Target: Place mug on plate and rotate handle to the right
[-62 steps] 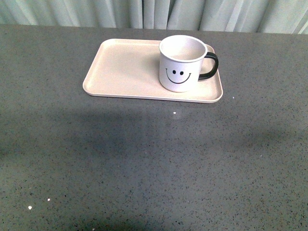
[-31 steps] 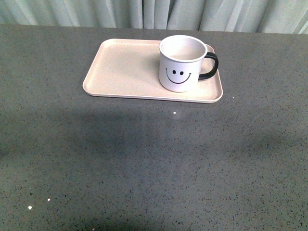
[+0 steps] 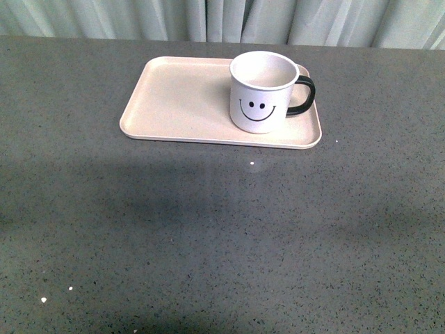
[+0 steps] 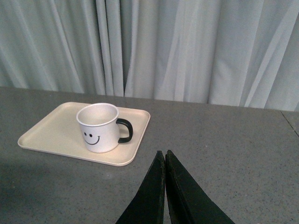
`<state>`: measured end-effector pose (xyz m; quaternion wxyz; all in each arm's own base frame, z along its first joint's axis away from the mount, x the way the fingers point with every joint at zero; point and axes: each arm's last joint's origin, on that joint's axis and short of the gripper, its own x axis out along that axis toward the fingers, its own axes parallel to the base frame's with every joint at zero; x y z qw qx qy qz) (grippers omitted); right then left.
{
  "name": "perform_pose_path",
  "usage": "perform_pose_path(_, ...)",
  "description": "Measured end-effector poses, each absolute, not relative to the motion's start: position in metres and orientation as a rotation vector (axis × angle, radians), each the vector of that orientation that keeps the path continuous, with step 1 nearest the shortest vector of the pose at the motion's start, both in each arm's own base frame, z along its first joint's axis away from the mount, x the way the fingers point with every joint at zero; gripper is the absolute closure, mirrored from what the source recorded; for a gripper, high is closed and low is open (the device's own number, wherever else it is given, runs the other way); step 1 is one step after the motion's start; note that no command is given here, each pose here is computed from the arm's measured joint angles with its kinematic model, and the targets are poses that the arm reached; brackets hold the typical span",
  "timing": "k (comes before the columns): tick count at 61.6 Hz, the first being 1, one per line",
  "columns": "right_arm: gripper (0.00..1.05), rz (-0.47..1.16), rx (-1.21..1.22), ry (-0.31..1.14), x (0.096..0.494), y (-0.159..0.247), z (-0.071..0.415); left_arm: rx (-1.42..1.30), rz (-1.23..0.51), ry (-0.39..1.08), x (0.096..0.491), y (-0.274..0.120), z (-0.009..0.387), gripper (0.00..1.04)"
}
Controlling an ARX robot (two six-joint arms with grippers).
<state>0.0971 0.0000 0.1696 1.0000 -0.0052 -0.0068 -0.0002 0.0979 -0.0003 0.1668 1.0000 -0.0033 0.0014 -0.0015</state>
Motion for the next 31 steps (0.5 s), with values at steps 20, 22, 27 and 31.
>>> perform_pose_path(20,0.75,0.0,-0.01,-0.015,0.0969,0.0,0.1697,-0.007,-0.003,0.003,0.0979,-0.0003,0.1668,0.09)
perform_pose_path(22,0.7,0.0,-0.01,-0.015,0.0969,0.0,0.1697,-0.007,-0.003,0.003,0.0979,-0.0003,0.1668,0.09)
perform_pose_path(27,0.56,0.0,-0.01,-0.015,0.0969,0.0,0.1697,-0.007,-0.003,0.003,0.0979,-0.0003,0.1668,0.09)
perform_pose_path(31,0.44,0.0,-0.01,-0.015,0.0969,0.0,0.1697,-0.007,-0.003,0.003,0.0979,-0.0003,0.1668,0.09)
